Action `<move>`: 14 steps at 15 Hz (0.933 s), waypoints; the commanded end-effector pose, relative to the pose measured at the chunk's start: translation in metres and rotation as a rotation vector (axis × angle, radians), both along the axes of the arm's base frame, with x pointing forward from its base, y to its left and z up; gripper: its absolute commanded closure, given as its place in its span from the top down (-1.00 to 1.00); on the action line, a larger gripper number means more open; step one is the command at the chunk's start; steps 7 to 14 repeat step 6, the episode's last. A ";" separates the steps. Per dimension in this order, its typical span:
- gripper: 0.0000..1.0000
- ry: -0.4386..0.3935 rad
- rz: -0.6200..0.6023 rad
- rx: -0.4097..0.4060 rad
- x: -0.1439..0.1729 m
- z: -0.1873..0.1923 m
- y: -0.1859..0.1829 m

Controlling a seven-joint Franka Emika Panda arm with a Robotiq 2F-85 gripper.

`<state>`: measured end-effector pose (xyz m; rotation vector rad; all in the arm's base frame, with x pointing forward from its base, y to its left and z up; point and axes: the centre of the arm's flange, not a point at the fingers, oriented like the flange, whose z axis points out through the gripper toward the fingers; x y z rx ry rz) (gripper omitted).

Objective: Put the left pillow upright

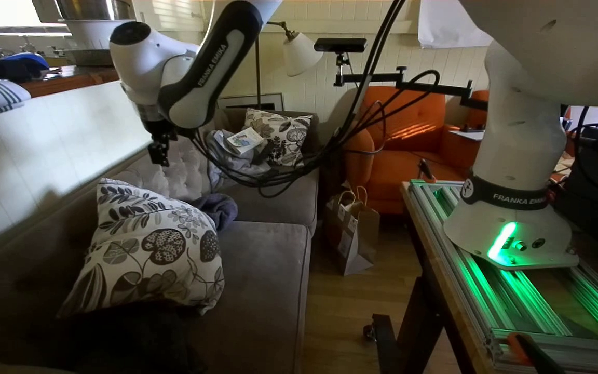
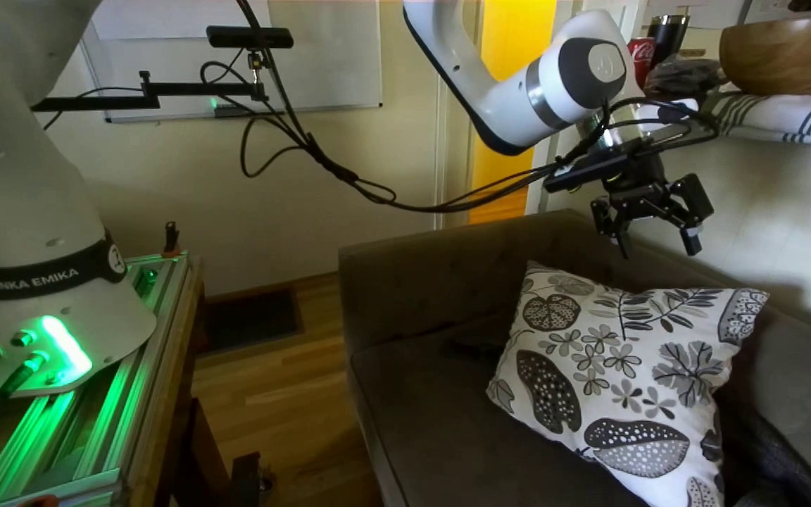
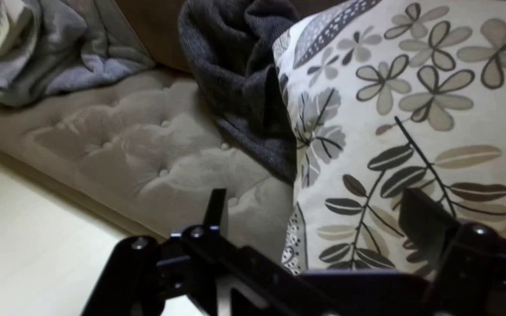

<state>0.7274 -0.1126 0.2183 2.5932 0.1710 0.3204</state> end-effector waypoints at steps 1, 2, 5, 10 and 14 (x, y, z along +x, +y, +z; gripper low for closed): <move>1.00 -0.012 -0.055 -0.005 -0.010 0.005 -0.007; 1.00 -0.022 -0.097 -0.011 -0.019 0.011 -0.013; 1.00 -0.027 -0.135 -0.005 -0.033 0.019 -0.015; 1.00 -0.027 -0.137 -0.003 -0.034 0.019 -0.013; 1.00 -0.027 -0.137 -0.003 -0.034 0.019 -0.013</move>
